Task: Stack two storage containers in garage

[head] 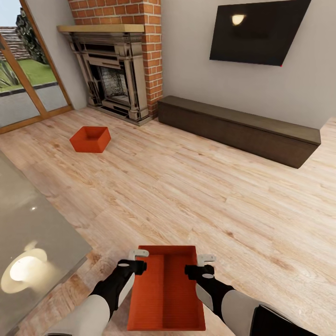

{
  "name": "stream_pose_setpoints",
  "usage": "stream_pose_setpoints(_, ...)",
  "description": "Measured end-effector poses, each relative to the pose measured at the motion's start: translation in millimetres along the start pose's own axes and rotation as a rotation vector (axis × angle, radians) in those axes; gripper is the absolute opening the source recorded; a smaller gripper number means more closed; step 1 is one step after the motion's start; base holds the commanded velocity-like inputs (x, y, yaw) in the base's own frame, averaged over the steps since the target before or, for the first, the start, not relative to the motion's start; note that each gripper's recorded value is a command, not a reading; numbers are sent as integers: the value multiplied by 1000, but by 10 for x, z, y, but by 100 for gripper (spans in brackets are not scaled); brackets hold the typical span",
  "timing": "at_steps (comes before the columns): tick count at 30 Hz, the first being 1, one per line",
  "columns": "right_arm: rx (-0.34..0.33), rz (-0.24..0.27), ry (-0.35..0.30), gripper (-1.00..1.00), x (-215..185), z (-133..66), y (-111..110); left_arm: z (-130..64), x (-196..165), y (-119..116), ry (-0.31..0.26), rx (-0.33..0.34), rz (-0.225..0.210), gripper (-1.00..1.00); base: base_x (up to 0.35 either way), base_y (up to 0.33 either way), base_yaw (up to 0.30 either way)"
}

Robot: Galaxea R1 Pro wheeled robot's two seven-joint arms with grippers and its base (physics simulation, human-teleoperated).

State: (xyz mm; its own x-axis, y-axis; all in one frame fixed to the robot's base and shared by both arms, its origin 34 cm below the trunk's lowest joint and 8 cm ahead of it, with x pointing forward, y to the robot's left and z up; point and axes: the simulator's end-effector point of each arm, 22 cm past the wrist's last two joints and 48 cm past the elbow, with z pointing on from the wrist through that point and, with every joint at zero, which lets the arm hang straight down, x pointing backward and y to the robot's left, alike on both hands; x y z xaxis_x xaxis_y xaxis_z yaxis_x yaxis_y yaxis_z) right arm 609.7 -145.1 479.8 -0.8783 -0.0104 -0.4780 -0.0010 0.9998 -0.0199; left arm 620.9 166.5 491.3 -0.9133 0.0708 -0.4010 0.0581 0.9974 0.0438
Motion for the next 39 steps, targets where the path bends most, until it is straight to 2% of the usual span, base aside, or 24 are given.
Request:
stream_pose_setpoints(7,2,0,0,100,-2,2,-14,-2,-84,13,-38,-7,-6,100,0,0,0)
stream_pose_setpoints(31,0,-4,7,100,12,7,-29,-5,-94,7,-39,-6,-22,100,0,0,0)
stream_pose_setpoints(39,1,-4,7,100,65,94,-27,86,-52,-4,-40,-5,-24,100,0,0,0)
